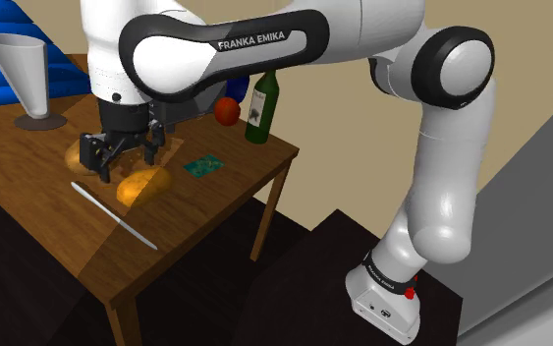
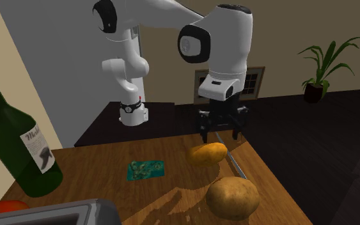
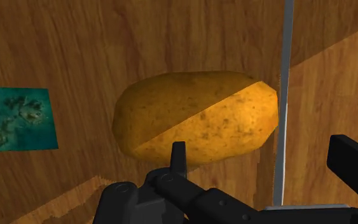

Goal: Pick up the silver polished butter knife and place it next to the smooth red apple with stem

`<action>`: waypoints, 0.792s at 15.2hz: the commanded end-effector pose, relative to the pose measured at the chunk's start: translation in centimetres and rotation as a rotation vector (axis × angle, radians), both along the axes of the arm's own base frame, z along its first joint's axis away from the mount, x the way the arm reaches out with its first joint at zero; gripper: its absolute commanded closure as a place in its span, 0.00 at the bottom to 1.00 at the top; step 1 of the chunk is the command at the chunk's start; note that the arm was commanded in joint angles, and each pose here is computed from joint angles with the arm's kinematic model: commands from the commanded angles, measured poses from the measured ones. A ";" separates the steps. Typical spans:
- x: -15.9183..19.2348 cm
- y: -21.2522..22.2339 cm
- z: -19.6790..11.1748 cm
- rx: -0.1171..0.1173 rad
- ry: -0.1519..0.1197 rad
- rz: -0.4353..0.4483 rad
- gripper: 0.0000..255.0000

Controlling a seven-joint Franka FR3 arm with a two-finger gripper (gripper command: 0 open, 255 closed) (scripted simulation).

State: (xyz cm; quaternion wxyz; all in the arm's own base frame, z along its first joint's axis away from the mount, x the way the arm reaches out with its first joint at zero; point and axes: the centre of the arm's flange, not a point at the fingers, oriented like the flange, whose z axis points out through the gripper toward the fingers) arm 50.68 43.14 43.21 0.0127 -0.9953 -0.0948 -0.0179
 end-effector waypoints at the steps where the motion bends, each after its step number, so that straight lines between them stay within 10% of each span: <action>1: 0.9 2.1 -1.2 0.000 0.003 0.008 0.00; 12: 2.1 5.6 -6.8 0.000 0.009 0.023 0.00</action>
